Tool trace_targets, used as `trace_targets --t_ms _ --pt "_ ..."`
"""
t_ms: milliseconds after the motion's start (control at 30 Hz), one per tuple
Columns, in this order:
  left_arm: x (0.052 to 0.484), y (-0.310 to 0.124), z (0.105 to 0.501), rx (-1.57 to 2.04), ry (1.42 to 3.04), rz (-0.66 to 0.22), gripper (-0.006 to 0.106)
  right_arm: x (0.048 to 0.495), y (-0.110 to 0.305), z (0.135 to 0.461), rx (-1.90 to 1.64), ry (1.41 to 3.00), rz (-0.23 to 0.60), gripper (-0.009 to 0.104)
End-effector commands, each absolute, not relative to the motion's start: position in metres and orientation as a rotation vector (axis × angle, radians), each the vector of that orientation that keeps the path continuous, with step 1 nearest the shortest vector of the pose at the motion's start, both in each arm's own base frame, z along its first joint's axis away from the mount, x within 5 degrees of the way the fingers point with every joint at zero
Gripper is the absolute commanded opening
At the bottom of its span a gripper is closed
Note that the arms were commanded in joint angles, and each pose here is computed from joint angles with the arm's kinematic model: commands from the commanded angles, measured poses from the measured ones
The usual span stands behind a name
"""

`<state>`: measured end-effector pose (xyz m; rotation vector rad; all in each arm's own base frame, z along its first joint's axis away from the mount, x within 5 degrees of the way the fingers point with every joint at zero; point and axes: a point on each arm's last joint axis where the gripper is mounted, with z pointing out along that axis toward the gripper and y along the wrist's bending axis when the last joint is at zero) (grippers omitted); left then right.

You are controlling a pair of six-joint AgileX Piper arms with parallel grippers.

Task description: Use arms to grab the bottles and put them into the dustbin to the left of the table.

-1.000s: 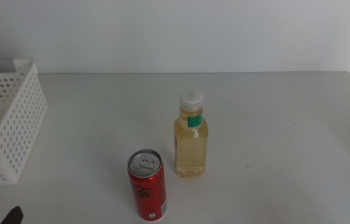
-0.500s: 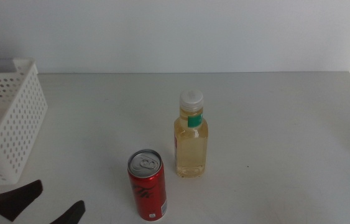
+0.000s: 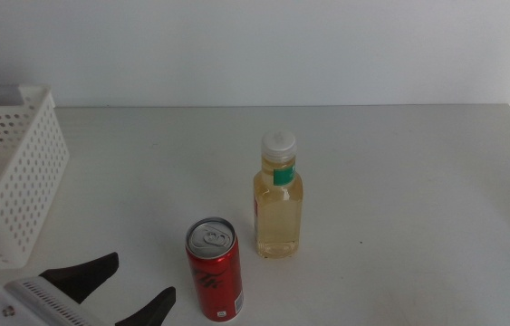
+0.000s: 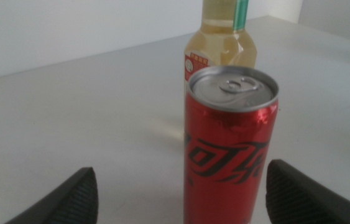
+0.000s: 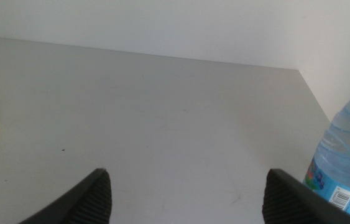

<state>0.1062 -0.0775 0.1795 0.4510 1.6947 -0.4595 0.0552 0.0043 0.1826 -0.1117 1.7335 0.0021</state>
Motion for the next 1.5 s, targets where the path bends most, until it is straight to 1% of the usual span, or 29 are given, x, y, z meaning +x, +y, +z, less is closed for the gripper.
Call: trace_targets --t_ms 0,433,867,900,967,1200,1367,1467 --pt "0.108 -0.079 0.184 0.430 1.625 -0.477 0.091 0.054 0.003 0.193 -0.109 1.633 -0.021 0.062" --pt "0.107 -0.082 0.183 0.457 1.625 -0.497 0.091 0.054 0.003 0.193 -0.109 1.633 -0.021 0.062" --pt "0.107 -0.082 0.184 0.455 1.614 -0.490 0.091 0.054 0.003 0.193 -0.109 1.633 -0.021 0.062" --pt "0.107 -0.083 0.184 0.448 1.621 -0.516 0.091 0.054 0.003 0.193 -0.109 1.633 -0.021 0.062" --pt "0.107 -0.085 0.183 0.464 1.630 -0.529 0.091 0.054 0.003 0.193 -0.109 1.633 -0.021 0.062" --pt "0.124 -0.104 0.176 0.487 1.704 -0.538 0.091 0.054 0.003 0.193 -0.109 1.633 -0.021 0.062" --pt "0.134 -0.115 0.173 0.478 1.670 -0.573 0.091 0.054 0.003 0.193 -0.109 1.633 -0.021 0.062" --pt "0.138 -0.120 0.167 0.474 1.681 -0.595 0.091 0.054 0.003 0.193 -0.109 1.633 -0.021 0.062"
